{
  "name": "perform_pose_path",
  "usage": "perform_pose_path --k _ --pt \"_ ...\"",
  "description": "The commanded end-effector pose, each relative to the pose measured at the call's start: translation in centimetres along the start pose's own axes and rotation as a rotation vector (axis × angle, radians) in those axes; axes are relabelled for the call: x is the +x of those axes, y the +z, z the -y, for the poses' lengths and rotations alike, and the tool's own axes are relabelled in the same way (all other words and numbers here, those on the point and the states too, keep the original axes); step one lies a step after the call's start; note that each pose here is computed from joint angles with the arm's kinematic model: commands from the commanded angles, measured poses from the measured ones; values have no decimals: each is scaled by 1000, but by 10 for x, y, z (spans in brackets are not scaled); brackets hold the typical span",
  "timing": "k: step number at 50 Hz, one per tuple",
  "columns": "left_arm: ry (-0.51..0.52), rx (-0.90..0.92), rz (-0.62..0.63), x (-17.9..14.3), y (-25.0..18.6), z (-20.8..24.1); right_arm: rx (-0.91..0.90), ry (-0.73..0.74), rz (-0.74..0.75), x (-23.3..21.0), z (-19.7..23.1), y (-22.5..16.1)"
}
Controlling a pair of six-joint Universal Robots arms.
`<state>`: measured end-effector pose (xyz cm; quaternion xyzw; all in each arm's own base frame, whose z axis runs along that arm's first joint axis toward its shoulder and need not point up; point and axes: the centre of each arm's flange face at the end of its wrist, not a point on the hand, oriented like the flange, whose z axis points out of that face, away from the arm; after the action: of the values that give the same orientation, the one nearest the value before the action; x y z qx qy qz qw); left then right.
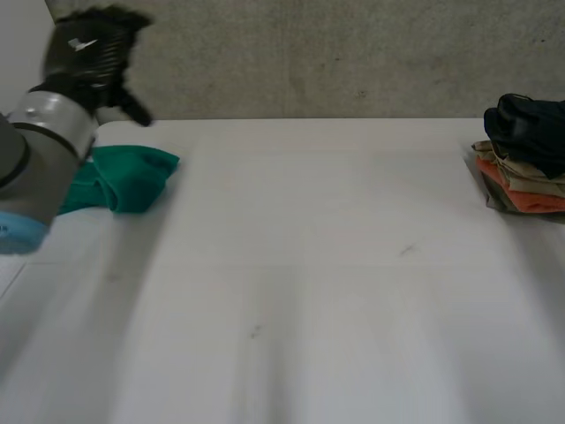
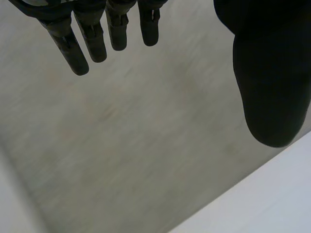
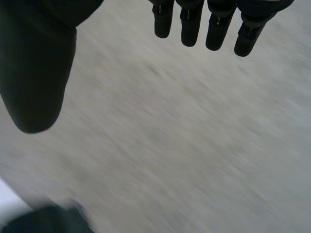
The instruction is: Fold the laundry.
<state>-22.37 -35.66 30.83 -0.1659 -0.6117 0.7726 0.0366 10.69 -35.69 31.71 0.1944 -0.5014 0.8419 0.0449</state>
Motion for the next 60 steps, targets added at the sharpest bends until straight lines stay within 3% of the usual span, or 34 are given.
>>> perform_pose_path --k 1,5,8,13,23,29,33,36,40,44,53,60 --pt "200 -182 90 -61 50 -115 -70 133 280 -89 -3 -40" --pt "293 -214 17 -71 68 -170 -264 168 366 -117 -40 -65" --pt "299 -200 -69 -72 76 -205 -355 140 438 -135 -55 -83" --pt "293 -158 -134 -66 89 -227 -387 76 473 -140 -61 -92" --pt "293 -165 -147 -64 95 -267 -405 54 479 -141 -65 -99" --pt "284 -153 -140 -49 98 -240 -405 56 474 -140 -65 -98" --pt "205 -135 -116 -29 90 -172 -404 51 461 -138 -64 -97" --pt "81 -125 -130 -7 72 -128 -413 37 423 -134 -64 -94" --pt "-138 -96 -248 56 32 -67 -439 15 358 -127 -66 -91" --pt "-254 -76 -344 104 -5 -27 -457 -8 296 -121 -65 -88" --pt "-264 -211 -380 196 -53 -60 -480 -33 219 -114 -63 -86" --pt "-257 -235 -443 219 -73 -54 -502 -35 201 -113 -65 -88"
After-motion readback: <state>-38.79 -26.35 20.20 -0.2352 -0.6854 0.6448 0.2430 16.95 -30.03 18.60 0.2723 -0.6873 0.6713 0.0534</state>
